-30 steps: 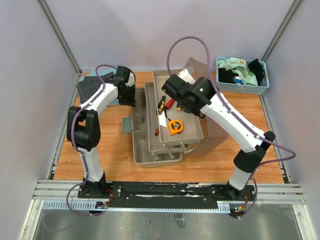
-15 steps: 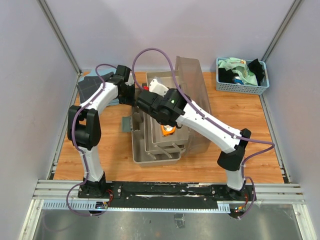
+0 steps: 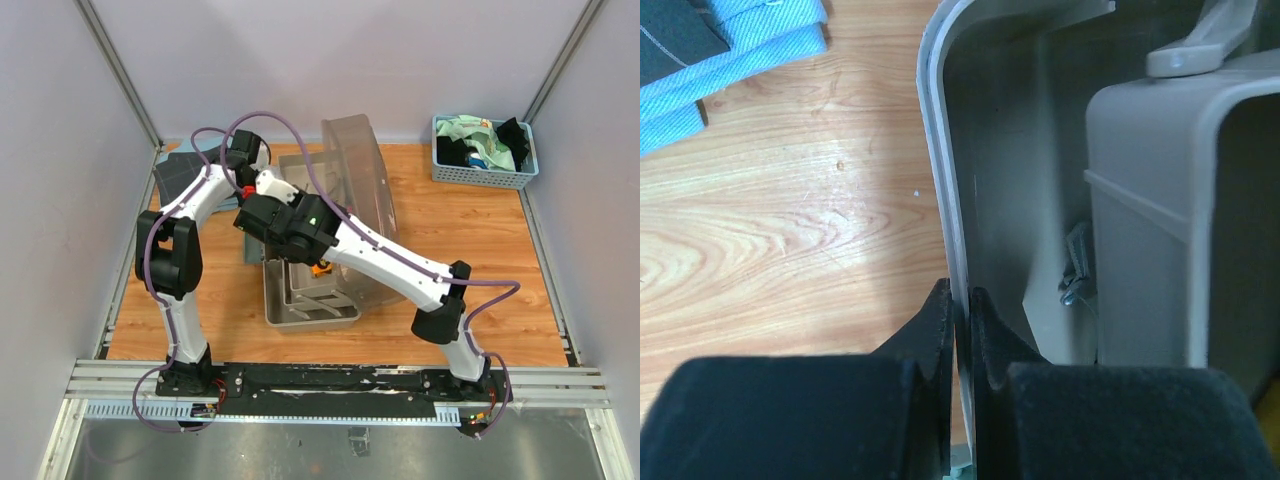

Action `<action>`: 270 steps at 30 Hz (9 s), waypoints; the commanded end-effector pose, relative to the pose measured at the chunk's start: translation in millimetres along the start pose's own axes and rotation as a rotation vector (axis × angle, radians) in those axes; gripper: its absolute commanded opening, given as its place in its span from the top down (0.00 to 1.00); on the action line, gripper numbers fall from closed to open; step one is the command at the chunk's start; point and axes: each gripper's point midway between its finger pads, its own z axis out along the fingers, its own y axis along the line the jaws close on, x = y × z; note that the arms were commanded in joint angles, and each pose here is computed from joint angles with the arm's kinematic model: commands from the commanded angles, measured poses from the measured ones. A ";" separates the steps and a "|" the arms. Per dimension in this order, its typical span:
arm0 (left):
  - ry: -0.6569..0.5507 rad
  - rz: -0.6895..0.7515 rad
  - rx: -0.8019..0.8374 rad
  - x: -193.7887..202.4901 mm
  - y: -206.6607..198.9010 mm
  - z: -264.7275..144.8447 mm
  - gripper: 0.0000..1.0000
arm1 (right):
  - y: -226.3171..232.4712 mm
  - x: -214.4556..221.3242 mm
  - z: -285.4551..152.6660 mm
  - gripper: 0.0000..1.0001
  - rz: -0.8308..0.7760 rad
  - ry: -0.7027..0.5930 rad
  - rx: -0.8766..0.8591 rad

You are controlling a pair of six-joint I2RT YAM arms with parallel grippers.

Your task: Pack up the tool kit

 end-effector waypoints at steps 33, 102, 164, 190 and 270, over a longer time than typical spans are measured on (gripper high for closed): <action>-0.264 0.042 -0.034 -64.3 16.6 -101.7 0.24 | 14.3 -94.9 -93.6 0.20 0.445 -0.510 -0.549; -0.027 -0.158 0.606 85.6 27.9 -96.0 1.00 | 63.3 -29.3 54.3 0.30 0.691 0.103 -0.679; -0.125 -0.049 0.664 62.9 -45.5 -135.3 0.41 | 82.7 -14.9 59.5 0.30 0.661 0.196 -0.686; -0.003 -0.180 0.620 94.2 -9.3 -80.9 0.93 | 89.0 -13.9 65.6 0.30 0.654 0.214 -0.702; -0.469 0.076 0.412 76.0 -50.7 -187.0 0.01 | -8.5 85.5 26.1 0.02 0.926 -0.024 -0.698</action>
